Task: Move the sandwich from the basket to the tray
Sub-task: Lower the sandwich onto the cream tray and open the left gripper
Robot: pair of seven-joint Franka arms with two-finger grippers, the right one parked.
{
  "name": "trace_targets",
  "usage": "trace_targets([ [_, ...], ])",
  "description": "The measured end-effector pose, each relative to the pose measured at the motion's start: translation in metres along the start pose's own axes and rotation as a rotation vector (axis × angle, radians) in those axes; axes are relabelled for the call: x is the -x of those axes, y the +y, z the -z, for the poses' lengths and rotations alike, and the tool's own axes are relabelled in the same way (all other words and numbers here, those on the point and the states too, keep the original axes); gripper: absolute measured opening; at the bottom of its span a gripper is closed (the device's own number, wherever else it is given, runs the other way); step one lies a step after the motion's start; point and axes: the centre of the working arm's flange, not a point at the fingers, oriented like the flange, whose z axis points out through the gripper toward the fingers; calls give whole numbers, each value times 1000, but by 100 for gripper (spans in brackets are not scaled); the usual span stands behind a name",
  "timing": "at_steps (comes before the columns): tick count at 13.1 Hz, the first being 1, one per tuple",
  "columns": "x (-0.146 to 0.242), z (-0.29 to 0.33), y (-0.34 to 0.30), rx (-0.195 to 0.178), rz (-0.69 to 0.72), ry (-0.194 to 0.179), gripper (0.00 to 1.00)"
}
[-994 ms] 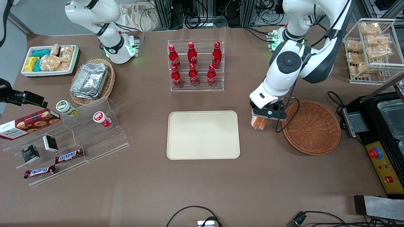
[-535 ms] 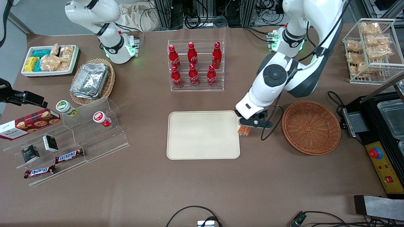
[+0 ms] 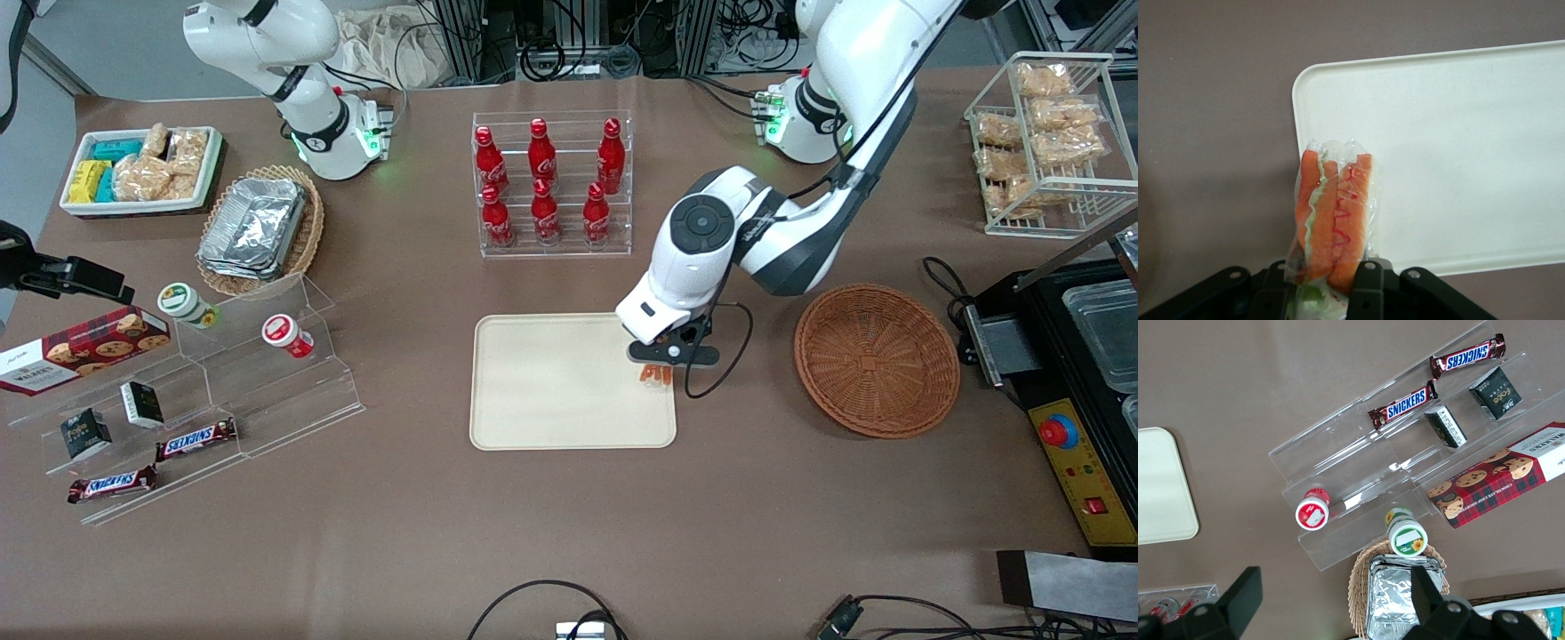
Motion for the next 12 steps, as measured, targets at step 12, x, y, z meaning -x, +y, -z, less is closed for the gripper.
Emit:
trace_targets([
  [12,-4,-70,38,-48,-5,-16,29],
])
